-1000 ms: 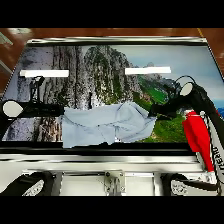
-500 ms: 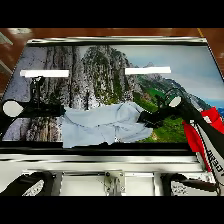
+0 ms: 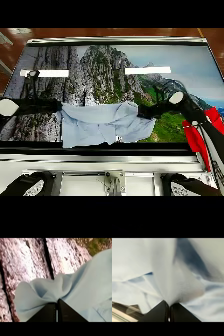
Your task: Fold the shirts.
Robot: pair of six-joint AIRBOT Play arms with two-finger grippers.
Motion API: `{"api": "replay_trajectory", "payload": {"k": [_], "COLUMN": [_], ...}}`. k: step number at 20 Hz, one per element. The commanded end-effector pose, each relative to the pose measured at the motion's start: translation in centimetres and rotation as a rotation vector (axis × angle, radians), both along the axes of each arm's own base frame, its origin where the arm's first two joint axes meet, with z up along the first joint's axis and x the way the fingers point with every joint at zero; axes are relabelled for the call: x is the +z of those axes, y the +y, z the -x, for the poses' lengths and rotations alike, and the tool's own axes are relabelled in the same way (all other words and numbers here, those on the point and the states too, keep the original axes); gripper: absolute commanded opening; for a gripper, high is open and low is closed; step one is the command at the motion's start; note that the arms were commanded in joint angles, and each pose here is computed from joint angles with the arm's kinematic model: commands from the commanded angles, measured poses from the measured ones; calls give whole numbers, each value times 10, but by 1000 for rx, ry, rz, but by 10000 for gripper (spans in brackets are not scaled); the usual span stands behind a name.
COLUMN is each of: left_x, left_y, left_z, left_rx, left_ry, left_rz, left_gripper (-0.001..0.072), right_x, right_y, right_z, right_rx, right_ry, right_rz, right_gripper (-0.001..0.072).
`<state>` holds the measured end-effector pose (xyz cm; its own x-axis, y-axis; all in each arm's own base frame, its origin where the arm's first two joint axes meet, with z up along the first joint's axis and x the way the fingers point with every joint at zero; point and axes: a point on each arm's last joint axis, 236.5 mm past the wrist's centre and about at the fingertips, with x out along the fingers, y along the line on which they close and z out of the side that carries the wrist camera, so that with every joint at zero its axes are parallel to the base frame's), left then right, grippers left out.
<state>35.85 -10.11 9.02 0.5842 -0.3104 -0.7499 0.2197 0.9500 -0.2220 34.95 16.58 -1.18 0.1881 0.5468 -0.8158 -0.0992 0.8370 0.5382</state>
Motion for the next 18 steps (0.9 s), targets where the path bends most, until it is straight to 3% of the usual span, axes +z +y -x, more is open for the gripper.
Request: {"api": "replay_trajectory", "payload": {"k": [1, 3, 5, 8, 11, 13, 16, 18], "left_x": [115, 231, 327, 415, 436, 411, 345, 317], "left_y": [16, 20, 25, 31, 42, 43, 71, 84], "left_z": [-9, 14, 58, 129, 171, 174, 162, 150], "left_rx": [11, 25, 37, 40, 57, 44, 71, 100], "left_ry": [-278, -540, -765, -999, -1077, -980, -734, -647], "left_rz": [-63, -33, 2, 48, 26, -17, -212, -270], "left_gripper": [37, 38, 38, 38, 39, 39, 39, 38], "right_x": [146, 268, 393, 486, 515, 510, 468, 441], "right_y": [4, -7, -36, -72, -79, -82, -104, -114], "right_z": [-19, -15, 14, 76, 124, 141, 139, 128], "right_rx": [137, 82, -107, -281, -312, -319, -380, -400], "right_ry": [-447, -776, -1083, -1300, -1379, -1350, -1183, -1072], "right_rz": [6, 25, 6, -15, -64, -62, 47, 116], "right_gripper": [62, 62, 62, 62, 62, 62, 62, 62]}}
